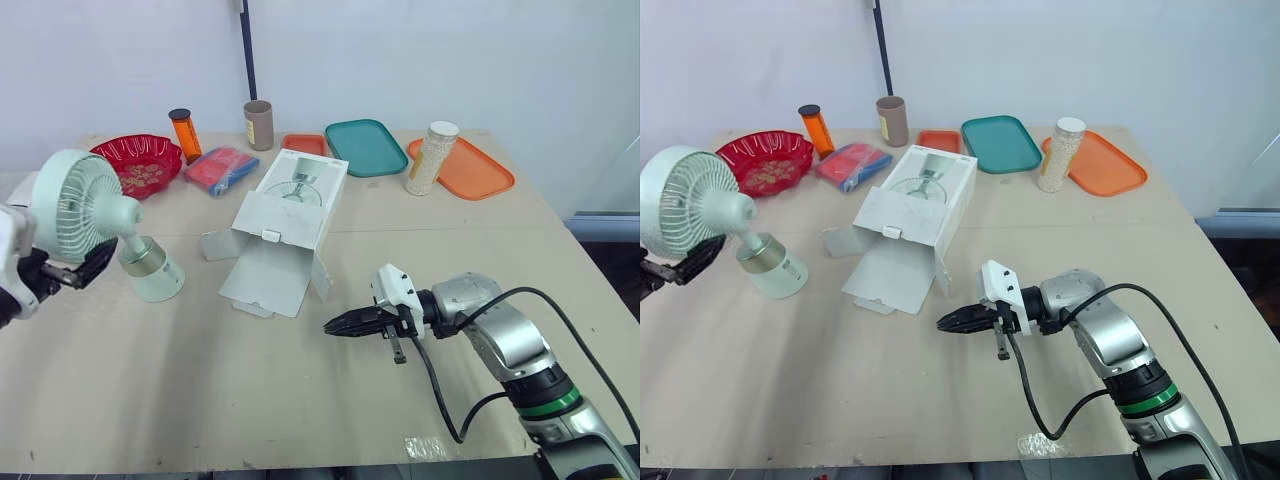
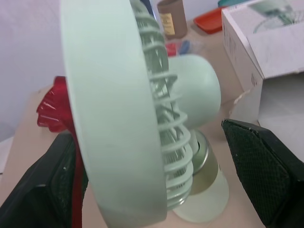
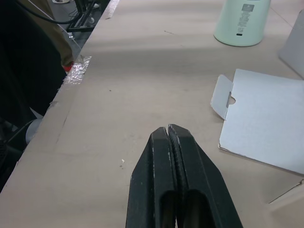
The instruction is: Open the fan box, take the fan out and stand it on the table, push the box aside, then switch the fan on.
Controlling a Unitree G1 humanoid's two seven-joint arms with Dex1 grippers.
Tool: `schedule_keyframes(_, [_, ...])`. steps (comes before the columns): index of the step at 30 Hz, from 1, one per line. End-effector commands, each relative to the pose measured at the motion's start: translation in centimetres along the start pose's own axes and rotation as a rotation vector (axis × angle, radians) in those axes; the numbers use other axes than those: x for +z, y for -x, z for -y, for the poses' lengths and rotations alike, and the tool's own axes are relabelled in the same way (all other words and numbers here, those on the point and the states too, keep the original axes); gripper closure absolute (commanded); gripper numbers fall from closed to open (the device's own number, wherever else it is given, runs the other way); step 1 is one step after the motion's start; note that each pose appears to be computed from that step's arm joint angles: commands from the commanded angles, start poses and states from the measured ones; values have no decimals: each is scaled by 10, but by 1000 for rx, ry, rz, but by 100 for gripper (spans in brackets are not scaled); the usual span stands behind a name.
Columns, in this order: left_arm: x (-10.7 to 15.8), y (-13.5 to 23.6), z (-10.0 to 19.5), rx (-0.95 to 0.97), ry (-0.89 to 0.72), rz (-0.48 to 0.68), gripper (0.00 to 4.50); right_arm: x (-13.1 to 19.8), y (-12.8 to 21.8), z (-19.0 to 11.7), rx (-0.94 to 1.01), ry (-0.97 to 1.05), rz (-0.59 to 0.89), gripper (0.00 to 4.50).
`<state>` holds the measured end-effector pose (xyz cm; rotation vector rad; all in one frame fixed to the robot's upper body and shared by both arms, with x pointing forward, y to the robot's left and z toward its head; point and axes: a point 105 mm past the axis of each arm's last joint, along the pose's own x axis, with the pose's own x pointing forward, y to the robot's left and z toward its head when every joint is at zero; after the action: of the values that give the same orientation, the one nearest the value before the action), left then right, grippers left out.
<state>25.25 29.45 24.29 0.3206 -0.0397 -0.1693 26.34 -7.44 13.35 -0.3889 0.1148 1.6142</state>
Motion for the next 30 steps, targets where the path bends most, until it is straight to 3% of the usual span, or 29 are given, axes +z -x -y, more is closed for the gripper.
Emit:
schedule_keyframes(1, [28,10,-15,55,61,134,9,9,0,0,15,41,10,450])
schedule_keyframes(8, [36,17,-11,27,70,176,9,12,-1,3,22,50,12,450])
schedule_keyframes(12, [55,16,-13,27,126,270,9,13,0,4,20,53,12,450])
schedule_keyframes(13, [67,13,-15,37,153,315,9,14,1,5,18,54,12,450])
schedule_keyframes(16, [140,1,12,-106,122,526,9,19,4,16,-37,63,17,450])
schedule_keyframes(18, [159,-2,33,-205,115,562,9,23,4,21,-56,70,24,450])
schedule_keyframes(22, [148,-5,71,-372,78,477,9,27,7,26,-88,71,32,450])
schedule_keyframes(30, [66,7,128,-638,126,156,9,52,26,59,-340,30,102,450])
